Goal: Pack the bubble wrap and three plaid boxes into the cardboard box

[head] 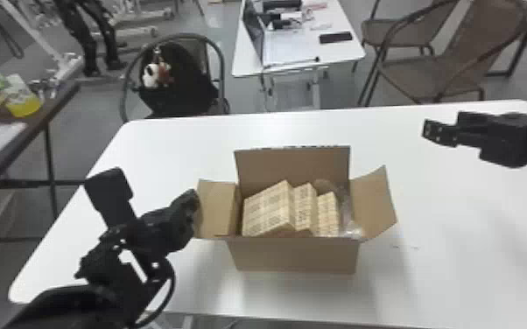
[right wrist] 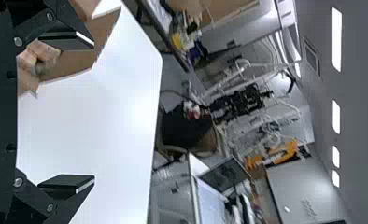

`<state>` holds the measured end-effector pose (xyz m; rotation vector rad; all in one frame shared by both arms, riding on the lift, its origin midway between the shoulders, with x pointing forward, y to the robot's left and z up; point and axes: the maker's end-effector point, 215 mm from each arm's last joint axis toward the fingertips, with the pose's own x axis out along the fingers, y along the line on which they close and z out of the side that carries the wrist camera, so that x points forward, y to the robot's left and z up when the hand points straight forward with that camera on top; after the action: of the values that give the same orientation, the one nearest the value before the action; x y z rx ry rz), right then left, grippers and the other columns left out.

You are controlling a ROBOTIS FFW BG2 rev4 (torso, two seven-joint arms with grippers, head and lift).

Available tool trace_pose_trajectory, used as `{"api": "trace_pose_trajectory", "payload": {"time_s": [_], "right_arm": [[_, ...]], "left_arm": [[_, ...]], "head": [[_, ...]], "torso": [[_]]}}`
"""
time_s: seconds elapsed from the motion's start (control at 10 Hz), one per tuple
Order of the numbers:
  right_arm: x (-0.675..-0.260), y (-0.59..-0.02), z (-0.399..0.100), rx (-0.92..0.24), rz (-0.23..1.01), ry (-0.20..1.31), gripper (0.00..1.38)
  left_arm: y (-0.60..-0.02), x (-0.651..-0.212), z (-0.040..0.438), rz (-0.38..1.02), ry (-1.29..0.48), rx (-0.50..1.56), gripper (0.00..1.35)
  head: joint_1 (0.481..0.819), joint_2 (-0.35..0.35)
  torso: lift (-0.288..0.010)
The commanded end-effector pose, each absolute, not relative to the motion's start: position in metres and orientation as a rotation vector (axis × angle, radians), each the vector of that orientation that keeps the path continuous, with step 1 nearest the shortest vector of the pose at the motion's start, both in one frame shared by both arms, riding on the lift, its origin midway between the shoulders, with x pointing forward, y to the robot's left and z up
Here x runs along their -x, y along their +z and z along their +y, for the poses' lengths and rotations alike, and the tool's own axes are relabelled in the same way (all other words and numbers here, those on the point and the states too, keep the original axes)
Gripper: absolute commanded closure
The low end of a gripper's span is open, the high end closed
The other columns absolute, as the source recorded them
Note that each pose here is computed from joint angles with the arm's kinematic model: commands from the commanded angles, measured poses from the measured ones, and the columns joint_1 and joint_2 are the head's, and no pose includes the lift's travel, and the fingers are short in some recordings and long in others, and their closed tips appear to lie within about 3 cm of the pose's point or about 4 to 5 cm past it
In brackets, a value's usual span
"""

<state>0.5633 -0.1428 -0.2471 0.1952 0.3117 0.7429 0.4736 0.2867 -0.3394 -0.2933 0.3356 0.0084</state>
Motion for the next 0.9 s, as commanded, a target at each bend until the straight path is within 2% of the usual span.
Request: {"api": "trace_pose_trajectory", "payload": {"time_s": [0.0, 0.1, 0.2, 0.3, 0.5, 0.8], "right_arm": [[-0.555, -0.287, -0.186, -0.053, 0.255, 0.587, 0.27], [-0.539, -0.310, -0.218, 0.051, 0.173, 0.482, 0.27], [-0.518, -0.329, -0.248, 0.087, 0.080, 0.367, 0.26], [-0.502, -0.343, -0.266, 0.077, 0.042, 0.302, 0.27], [-0.488, -0.364, -0.273, 0.089, 0.030, 0.273, 0.27], [-0.488, -0.376, -0.268, 0.099, 0.060, 0.281, 0.27]], "left_arm": [[-0.335, -0.476, 0.291, 0.324, 0.016, 0.294, 1.21], [-0.334, -0.476, 0.292, 0.321, 0.018, 0.294, 1.21], [-0.336, -0.473, 0.296, 0.323, 0.025, 0.300, 1.21], [-0.337, -0.471, 0.300, 0.323, 0.031, 0.301, 1.21], [-0.343, -0.469, 0.306, 0.339, 0.076, 0.310, 1.21], [-0.339, -0.466, 0.352, 0.307, 0.273, 0.291, 1.21]], "head": [[0.694, 0.155], [0.695, 0.140], [0.695, 0.108], [0.695, 0.073], [0.695, 0.042], [0.695, 0.064]], "torso": [[-0.148], [-0.148], [-0.148], [-0.148], [-0.148], [-0.148]]}}
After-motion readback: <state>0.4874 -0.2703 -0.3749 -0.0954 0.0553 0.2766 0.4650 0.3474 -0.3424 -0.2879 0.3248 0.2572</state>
